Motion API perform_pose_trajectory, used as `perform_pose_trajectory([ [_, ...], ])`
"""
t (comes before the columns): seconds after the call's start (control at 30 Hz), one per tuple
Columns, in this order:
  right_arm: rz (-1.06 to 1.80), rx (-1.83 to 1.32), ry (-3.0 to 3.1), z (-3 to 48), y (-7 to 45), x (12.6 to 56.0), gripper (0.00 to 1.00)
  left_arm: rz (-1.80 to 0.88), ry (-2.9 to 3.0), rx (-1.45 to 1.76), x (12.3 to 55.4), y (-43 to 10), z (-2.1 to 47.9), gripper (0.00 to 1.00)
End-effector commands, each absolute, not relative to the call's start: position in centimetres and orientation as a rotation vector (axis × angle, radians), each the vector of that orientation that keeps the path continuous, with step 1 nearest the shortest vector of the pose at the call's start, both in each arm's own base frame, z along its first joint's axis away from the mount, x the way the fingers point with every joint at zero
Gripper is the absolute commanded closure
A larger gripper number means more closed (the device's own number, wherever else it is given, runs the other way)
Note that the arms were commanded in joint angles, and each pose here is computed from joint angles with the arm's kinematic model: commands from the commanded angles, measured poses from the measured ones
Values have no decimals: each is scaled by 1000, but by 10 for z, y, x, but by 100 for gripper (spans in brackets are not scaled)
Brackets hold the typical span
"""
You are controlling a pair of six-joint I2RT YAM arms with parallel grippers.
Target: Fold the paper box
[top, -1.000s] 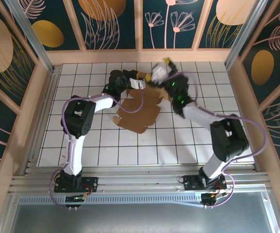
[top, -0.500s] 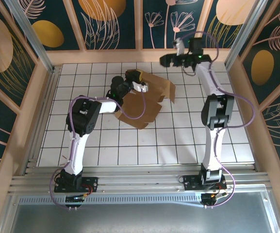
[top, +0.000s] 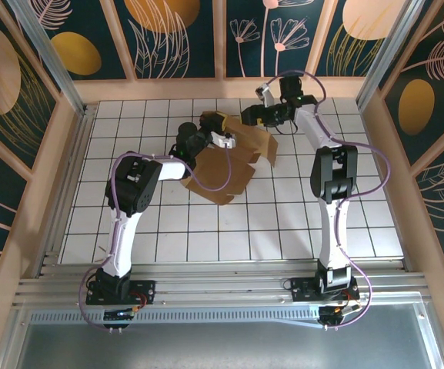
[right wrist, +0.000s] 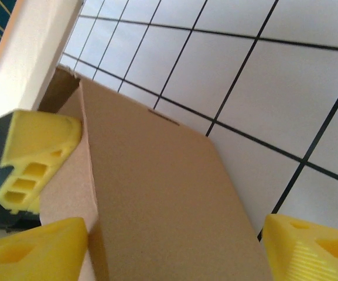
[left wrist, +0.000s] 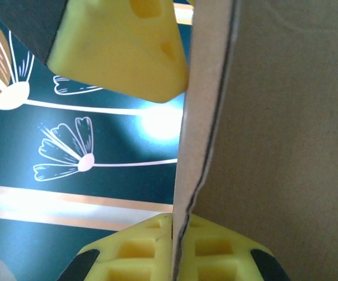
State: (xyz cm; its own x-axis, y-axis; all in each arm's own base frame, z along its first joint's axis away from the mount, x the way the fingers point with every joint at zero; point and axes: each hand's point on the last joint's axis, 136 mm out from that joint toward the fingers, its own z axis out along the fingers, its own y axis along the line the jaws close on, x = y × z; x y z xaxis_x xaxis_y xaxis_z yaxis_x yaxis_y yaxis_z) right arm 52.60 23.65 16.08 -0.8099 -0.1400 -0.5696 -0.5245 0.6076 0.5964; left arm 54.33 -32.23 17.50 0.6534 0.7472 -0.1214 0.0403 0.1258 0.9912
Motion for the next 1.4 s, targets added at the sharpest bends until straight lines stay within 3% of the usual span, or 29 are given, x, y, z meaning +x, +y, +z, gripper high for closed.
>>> perform_pose_trajectory([
  [0.0, 1161, -578, 2353, 173, 243, 505, 17, 597, 682, 1337, 540, -328, 193, 100],
  [0.23, 1083, -575, 2425, 152, 240, 505, 20, 598, 691, 1333, 538, -328, 193, 99],
  [0.27, 1043, -583, 2443, 145, 241, 505, 21, 595, 703, 1330, 538, -326, 193, 93],
  [0.37, 992, -583, 2464, 135, 241, 504, 24, 551, 732, 1338, 530, -325, 195, 63],
  [0.4, 993, -576, 2461, 136, 241, 505, 25, 545, 735, 1347, 526, -324, 195, 58],
  [0.57, 999, -521, 2442, 143, 234, 513, 28, 559, 745, 1309, 507, -310, 204, 45],
  [0.77, 1001, -509, 2427, 149, 230, 516, 27, 414, 827, 1258, 451, -291, 229, 20],
  [0.87, 1008, -508, 2429, 148, 230, 516, 27, 116, 1077, 1030, 431, -263, 280, 19],
  [0.9, 1012, -508, 2430, 147, 230, 516, 27, -48, 1228, 945, 437, -252, 289, 14],
  [0.97, 1019, -511, 2427, 147, 231, 516, 27, -256, 1432, 807, 448, -233, 294, 14],
  [1.2, 1030, -522, 2412, 150, 233, 519, 27, -438, 1650, 818, 492, -186, 244, 19],
  [1.37, 1036, -532, 2418, 147, 233, 518, 27, -519, 1754, 1131, 514, -193, 175, 18],
])
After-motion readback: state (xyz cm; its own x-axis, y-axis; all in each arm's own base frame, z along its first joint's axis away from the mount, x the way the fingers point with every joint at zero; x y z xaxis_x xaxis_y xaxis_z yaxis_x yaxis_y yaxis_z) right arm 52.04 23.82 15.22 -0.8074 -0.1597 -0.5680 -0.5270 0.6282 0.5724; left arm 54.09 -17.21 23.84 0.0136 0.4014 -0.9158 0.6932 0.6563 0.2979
